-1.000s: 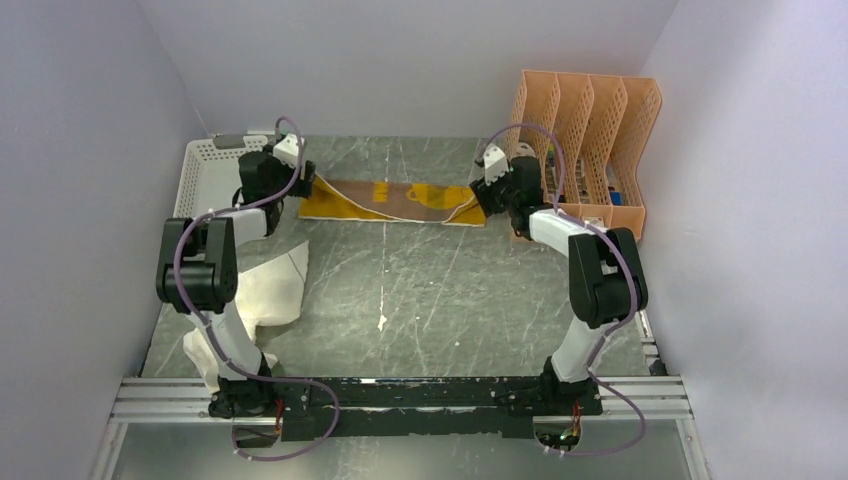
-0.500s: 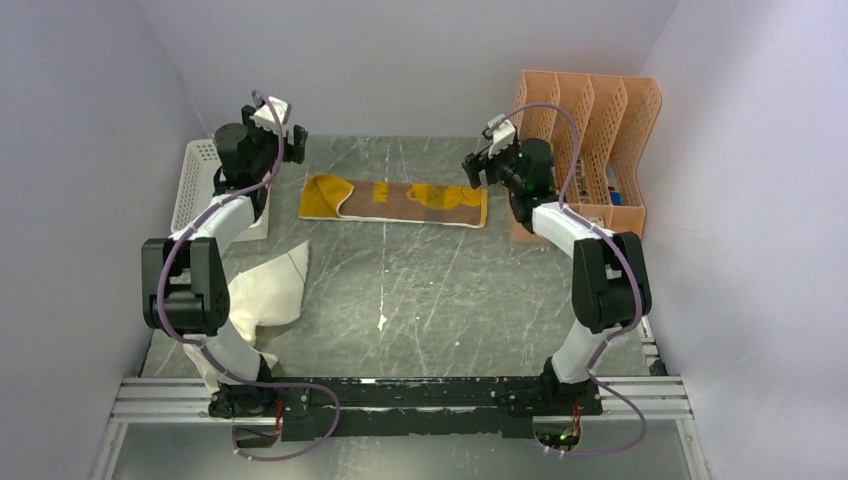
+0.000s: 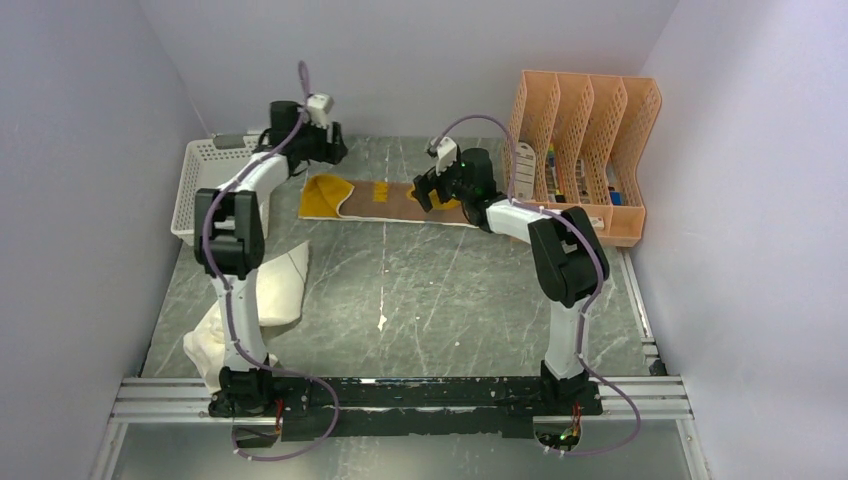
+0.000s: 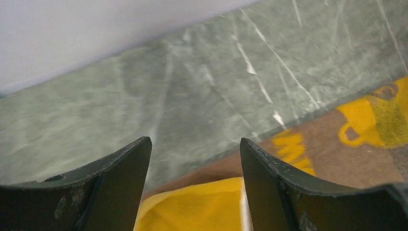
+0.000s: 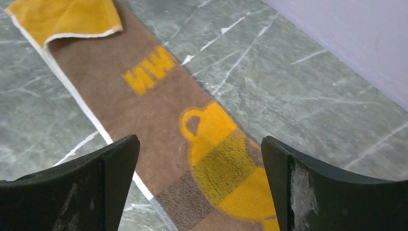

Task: Roll the towels
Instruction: Fold the towel at the center of the board.

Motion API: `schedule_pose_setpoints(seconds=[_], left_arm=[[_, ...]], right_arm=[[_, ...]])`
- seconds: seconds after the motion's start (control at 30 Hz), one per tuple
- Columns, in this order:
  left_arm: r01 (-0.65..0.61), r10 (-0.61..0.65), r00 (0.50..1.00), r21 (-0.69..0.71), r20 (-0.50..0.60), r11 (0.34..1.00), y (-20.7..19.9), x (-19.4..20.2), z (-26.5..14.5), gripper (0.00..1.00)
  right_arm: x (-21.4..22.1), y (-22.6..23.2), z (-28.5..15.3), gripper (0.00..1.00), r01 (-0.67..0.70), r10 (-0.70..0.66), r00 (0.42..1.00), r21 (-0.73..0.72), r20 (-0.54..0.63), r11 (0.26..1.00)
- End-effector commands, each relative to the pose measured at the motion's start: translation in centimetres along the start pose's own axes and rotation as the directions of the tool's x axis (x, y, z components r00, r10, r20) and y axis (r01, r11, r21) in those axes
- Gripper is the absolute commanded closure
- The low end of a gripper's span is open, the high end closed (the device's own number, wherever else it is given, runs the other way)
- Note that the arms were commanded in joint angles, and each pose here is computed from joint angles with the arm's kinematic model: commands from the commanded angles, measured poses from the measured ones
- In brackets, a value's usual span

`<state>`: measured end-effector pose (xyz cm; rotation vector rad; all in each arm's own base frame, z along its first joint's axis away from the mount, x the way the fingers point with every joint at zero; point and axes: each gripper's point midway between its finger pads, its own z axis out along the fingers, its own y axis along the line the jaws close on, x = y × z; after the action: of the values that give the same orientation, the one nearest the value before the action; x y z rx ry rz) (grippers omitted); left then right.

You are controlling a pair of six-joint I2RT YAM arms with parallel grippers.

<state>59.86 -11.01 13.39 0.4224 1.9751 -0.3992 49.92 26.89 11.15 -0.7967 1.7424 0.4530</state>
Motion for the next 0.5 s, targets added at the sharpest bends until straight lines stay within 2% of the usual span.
schedule_pose_setpoints(seconds=[0.0, 0.23, 0.47], left_arm=[[-0.040, 0.045, 0.990, 0.040, -0.135, 0.998, -6.0, 2.0, 2.5, 0.20], [-0.093, 0.064, 0.956, -0.090, -0.287, 0.992, -7.4, 6.5, 5.6, 0.23], [-0.115, 0.044, 0.930, -0.176, -0.364, 0.978, -6.2, 9.6, 4.2, 0.25]], right_arm=[[-0.1, -1.8, -1.2, 0.00, 0.011, -0.011, 1.000, 0.056, 0.007, 0.998], [1.9, -1.2, -2.4, 0.00, 0.004, -0.001, 0.999, 0.060, -0.037, 0.998], [5.4, -1.2, -2.0, 0.04, -0.046, 0.053, 0.994, 0.074, -0.098, 0.996]])
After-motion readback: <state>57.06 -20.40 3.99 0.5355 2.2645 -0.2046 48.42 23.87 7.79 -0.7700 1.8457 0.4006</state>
